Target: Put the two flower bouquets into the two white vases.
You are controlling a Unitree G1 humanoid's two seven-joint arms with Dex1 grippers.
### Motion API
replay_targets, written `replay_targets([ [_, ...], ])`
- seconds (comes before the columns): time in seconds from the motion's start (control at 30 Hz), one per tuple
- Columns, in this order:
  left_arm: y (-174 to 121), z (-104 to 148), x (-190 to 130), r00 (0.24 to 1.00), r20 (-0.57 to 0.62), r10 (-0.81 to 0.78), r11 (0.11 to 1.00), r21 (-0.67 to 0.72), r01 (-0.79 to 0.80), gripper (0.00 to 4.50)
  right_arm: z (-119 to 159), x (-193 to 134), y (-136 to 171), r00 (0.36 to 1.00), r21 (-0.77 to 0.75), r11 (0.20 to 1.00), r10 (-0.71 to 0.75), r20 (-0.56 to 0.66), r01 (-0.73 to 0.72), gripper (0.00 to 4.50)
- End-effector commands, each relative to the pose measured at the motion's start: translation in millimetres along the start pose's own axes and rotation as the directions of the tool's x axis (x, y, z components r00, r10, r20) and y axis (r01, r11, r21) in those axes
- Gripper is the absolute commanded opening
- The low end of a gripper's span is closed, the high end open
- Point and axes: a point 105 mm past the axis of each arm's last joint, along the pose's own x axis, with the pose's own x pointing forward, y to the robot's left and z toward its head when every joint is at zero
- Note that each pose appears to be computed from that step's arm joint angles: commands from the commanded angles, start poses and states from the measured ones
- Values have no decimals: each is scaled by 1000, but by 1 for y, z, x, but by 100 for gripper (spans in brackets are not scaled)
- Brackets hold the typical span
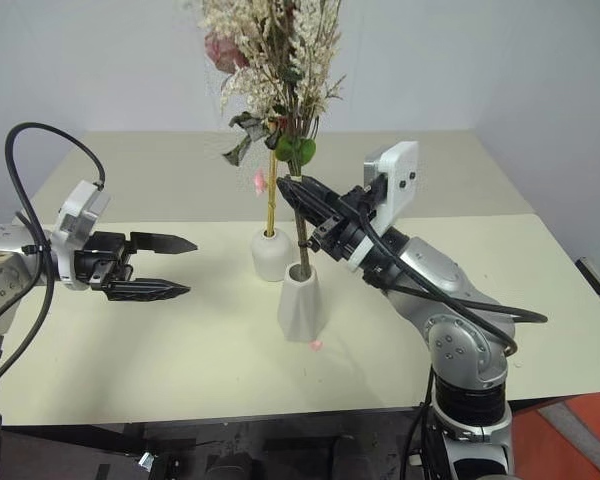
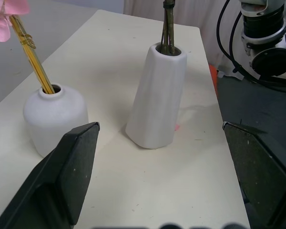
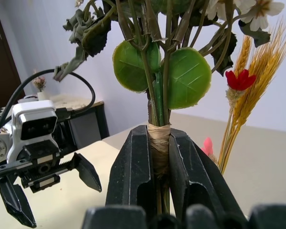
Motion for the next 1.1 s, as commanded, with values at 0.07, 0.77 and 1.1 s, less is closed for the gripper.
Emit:
replay_targets([
  [0.07, -3, 11, -3, 1000, 16, 2, 999, 52, -3, 450, 2, 1, 1, 999, -26, 1000, 4, 34, -3, 23],
  [0.77, -1, 11, -1, 1000, 16, 7, 999, 49, -8, 450, -39, -13, 2, 998, -16, 1000, -22, -57, 21, 187],
  [1.1, 1, 10, 0, 1000, 18, 9, 999, 48, -10, 450, -39, -36, 5, 997, -28, 1000, -4, -72, 2, 447],
])
